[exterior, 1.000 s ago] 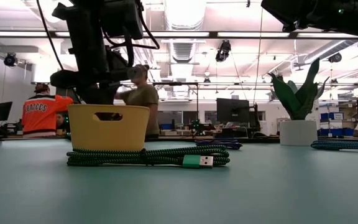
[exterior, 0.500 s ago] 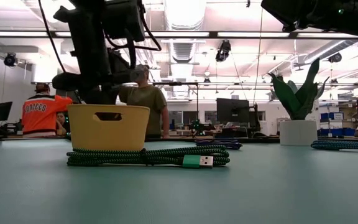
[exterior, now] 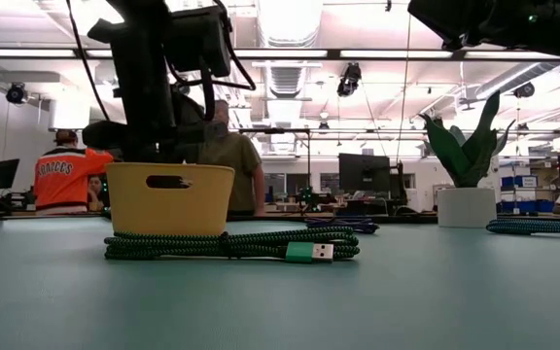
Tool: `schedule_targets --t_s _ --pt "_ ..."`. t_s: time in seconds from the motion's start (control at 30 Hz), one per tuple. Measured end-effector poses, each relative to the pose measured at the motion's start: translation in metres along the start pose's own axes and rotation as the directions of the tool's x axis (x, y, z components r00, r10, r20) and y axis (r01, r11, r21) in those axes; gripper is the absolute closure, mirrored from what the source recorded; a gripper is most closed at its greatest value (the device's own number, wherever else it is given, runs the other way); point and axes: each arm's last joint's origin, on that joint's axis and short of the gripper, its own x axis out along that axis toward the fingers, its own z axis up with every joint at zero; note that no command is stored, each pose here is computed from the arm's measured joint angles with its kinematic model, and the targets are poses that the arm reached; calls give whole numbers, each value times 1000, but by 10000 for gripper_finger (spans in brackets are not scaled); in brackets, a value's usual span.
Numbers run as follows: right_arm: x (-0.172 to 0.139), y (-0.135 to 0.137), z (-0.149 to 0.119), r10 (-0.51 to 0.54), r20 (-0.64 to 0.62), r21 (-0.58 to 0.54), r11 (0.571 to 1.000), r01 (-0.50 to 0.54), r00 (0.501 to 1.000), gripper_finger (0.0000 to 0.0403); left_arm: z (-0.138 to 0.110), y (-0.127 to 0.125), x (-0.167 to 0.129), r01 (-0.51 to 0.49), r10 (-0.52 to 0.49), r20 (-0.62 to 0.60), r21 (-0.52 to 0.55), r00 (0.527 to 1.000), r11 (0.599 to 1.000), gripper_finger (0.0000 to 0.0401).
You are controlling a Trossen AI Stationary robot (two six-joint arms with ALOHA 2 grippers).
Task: Pick and place USB-C Cables
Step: Put the black USB cable into the orange bin
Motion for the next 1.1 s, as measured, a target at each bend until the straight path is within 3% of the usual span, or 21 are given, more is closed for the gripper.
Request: schedule_targets --t_s 1.1 --pt "0 0 -2 -9 -21 -8 1000 9 1000 355 0 -1 0 12 -12 -3 -3 1000 1000 374"
